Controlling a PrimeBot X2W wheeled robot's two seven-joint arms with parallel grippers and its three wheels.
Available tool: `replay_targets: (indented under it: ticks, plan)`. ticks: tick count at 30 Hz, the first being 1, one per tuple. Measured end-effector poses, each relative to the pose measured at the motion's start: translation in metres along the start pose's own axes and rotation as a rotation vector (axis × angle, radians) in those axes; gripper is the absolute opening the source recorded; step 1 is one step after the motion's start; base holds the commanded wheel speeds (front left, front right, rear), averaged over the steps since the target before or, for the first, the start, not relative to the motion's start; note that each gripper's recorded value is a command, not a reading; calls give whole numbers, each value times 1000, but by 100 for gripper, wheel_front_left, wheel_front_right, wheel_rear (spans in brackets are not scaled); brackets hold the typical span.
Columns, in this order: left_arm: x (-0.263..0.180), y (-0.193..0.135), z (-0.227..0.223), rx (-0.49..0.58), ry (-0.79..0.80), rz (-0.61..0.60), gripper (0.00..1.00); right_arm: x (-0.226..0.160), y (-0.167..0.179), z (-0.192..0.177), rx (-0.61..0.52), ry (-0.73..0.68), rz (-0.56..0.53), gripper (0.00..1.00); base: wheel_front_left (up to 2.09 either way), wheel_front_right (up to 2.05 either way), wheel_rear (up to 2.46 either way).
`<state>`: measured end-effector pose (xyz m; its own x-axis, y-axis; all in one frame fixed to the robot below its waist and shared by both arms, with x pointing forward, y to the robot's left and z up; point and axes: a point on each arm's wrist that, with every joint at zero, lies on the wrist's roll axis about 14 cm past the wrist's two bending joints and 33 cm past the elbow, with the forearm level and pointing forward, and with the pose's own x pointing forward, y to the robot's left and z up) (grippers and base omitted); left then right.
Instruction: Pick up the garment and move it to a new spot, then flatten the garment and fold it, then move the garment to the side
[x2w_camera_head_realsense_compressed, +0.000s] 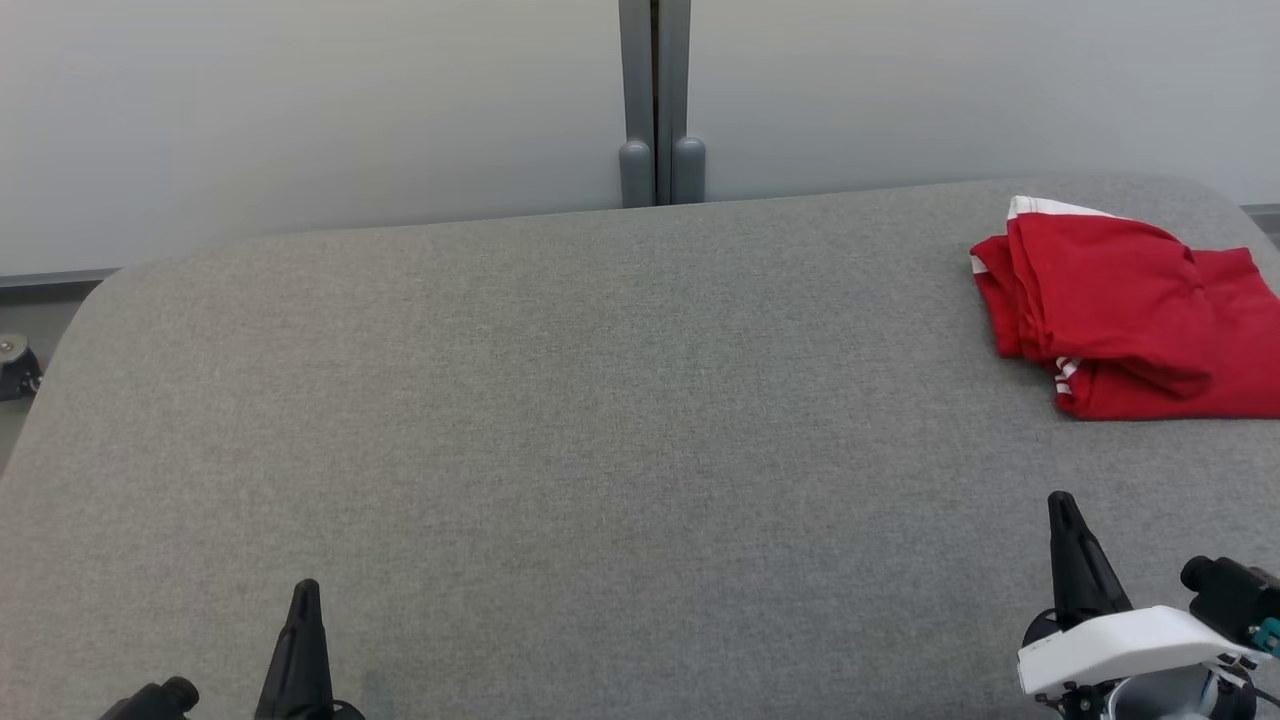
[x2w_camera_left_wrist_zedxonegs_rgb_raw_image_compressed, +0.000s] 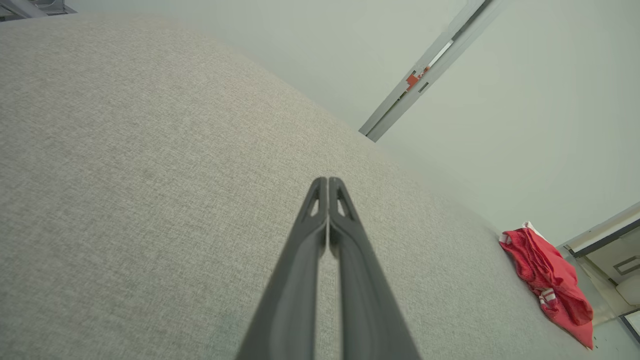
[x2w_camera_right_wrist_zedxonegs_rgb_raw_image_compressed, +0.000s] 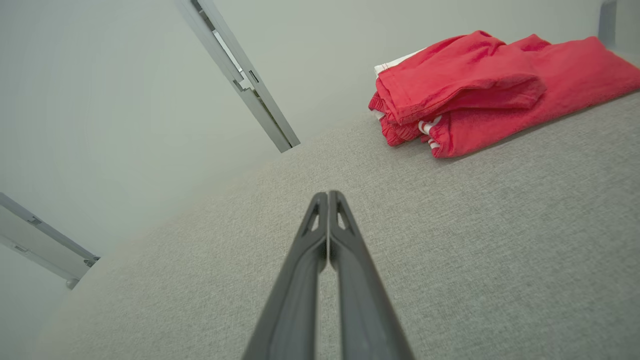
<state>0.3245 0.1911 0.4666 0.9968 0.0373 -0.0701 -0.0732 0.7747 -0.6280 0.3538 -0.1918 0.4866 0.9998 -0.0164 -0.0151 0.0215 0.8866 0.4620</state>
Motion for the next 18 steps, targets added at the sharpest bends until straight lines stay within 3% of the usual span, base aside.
replay_targets:
  ticks: [18]
  plan:
    - [15, -1, 8, -218, -2, 12, 0, 9, -4, 3, 274, 9, -30, 0, 0, 0, 0]
